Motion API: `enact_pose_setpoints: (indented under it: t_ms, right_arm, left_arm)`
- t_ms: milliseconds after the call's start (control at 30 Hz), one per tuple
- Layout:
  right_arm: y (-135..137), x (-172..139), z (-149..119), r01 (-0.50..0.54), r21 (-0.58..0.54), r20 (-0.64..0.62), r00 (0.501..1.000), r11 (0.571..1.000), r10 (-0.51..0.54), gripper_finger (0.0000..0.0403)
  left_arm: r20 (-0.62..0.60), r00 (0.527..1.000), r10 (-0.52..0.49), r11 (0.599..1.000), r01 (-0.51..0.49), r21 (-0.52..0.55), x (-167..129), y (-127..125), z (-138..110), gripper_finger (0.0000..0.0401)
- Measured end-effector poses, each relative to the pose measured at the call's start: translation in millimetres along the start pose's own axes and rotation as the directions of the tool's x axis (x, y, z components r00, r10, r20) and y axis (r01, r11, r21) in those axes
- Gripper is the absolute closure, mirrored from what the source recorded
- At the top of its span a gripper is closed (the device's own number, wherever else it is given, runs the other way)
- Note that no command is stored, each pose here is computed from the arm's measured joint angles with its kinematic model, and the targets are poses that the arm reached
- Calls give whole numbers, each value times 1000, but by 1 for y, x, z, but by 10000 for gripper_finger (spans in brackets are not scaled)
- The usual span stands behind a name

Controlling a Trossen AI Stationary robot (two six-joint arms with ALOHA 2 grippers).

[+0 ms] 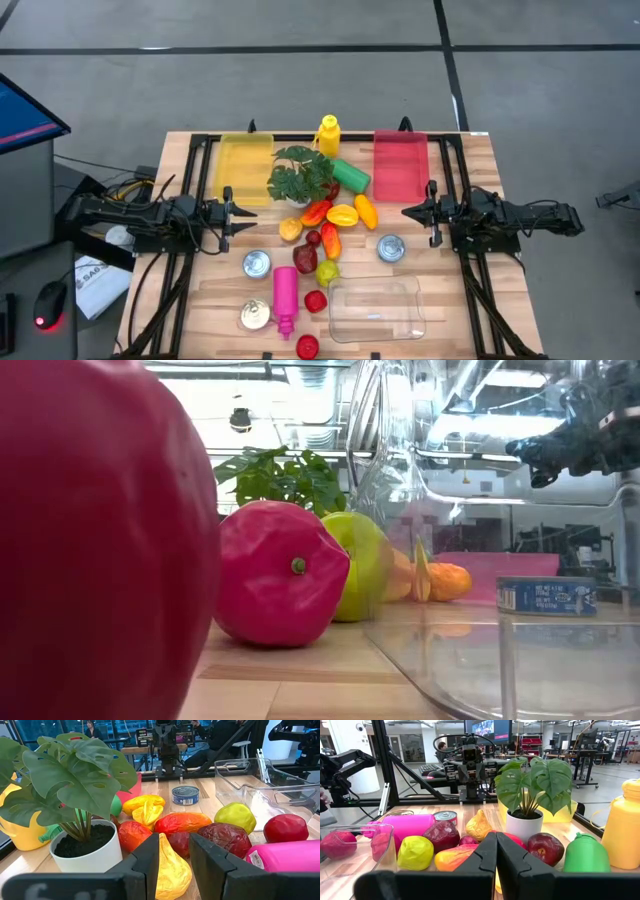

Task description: Pick & Place Food Item

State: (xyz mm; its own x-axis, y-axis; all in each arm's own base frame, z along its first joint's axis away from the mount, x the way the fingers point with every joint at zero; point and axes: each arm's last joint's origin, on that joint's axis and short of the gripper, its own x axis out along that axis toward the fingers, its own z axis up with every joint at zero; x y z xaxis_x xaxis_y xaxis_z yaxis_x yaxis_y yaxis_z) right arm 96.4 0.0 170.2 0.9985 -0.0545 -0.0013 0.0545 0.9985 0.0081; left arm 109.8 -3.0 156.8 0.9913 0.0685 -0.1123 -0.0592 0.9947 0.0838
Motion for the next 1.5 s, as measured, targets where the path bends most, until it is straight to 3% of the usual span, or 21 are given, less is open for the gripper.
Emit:
enact_pose_setpoints:
  t_ms: [233,400,800,933,1067,1500]
  right_arm:
    - [0,0,0,0,0,0,1000,1000,0,403]
    - [-2,0,0,43,-89,4,999,995,-43,403]
    - [-2,0,1,49,-73,14,999,996,-48,403]
    - [-2,0,2,42,70,18,999,997,-44,403]
    - [-2,0,2,36,256,20,999,966,-42,403]
    - [-2,0,1,34,271,15,999,962,-40,403]
  left_arm:
    - [7,1000,1,1000,-1,-1,0,0,1,306]
    - [6,1000,1,1000,-1,-1,0,0,1,306]
    - [8,1000,1,1000,-1,-1,0,0,1,306]
    - [14,1000,2,1000,-2,-2,0,0,1,306]
    - [44,999,4,1000,-3,-6,0,0,4,306]
    - [115,993,9,1000,-8,-16,-1,1,11,306]
